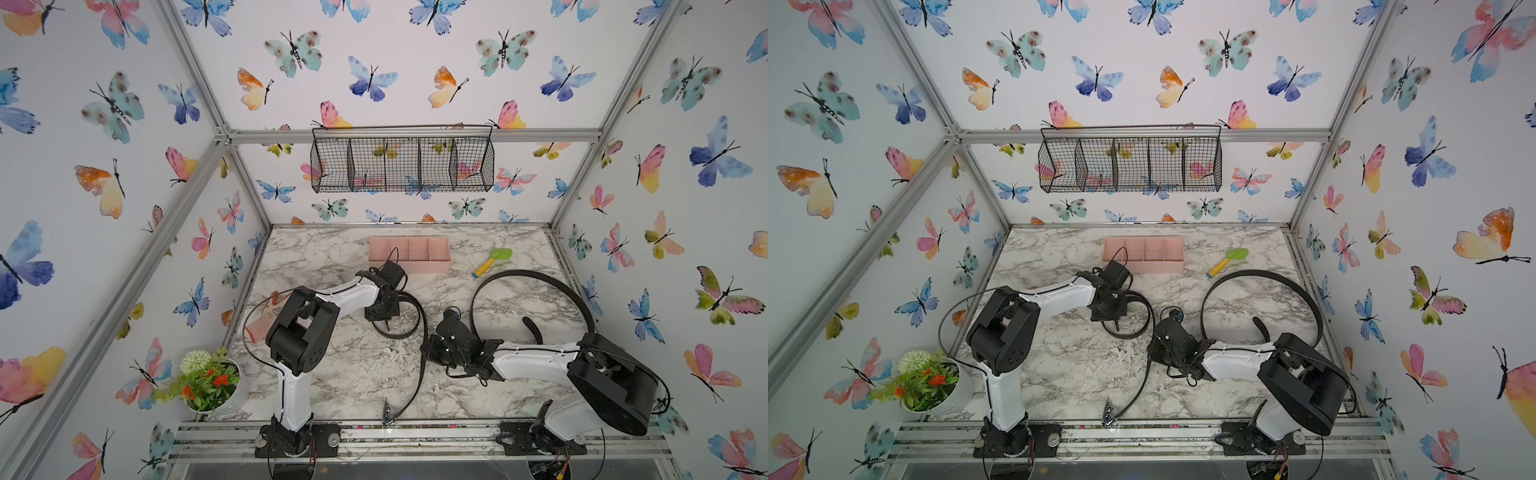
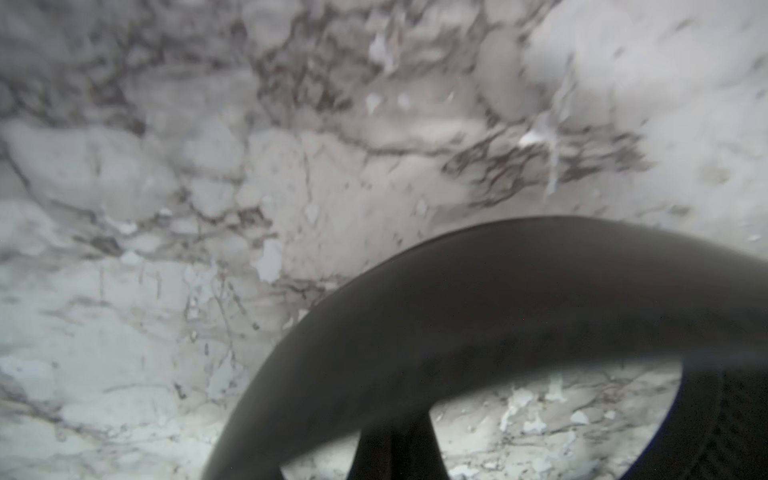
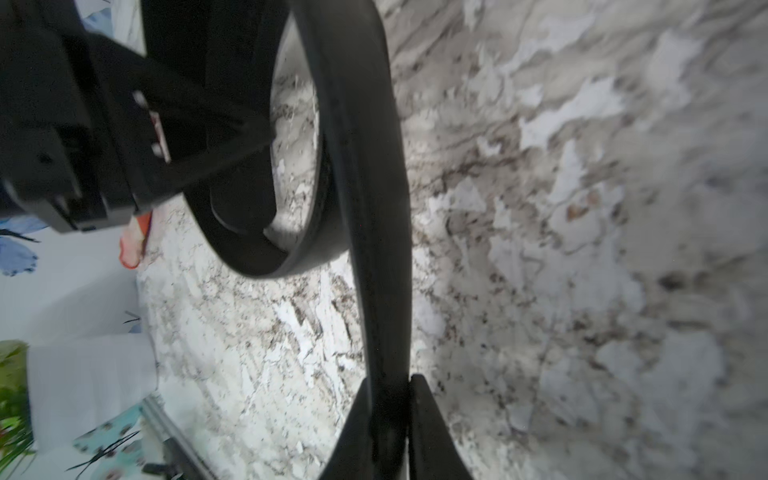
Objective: Place the belts into the storage roll
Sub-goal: Roll the belt at the center of the board.
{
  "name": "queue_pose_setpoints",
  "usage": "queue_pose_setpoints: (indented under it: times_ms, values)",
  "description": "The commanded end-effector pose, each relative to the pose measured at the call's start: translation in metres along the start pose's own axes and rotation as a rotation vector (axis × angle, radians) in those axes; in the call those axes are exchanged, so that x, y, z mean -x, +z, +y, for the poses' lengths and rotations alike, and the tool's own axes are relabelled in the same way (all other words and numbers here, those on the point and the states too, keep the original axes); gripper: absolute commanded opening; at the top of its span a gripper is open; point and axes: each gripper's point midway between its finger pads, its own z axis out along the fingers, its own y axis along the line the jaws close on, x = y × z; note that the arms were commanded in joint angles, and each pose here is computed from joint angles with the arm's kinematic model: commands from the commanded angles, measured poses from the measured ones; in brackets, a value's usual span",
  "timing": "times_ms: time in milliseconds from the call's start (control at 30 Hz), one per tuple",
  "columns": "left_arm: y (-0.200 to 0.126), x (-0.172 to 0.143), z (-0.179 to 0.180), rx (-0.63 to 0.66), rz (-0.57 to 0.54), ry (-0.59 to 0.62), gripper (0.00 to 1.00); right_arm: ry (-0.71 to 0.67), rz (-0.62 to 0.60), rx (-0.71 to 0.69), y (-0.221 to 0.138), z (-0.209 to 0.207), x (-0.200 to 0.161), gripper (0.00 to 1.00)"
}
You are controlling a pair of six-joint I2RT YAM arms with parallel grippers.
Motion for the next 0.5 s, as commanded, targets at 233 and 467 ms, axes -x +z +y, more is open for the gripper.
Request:
queue_pose_setpoints:
  times_ms: [233,467]
  values:
    - [-0.009,-0.012,0.005,0.012,0.023,-0.214,0.00,0.003,-0.028,-0.046,0.006,-0.008,0.004,0.19]
    - [-0.008,-0.008,-0.013,-0.067,0.036,-0.395,0.00,0.110,-0.076,0.015,0.002,0.003,0.014,0.21]
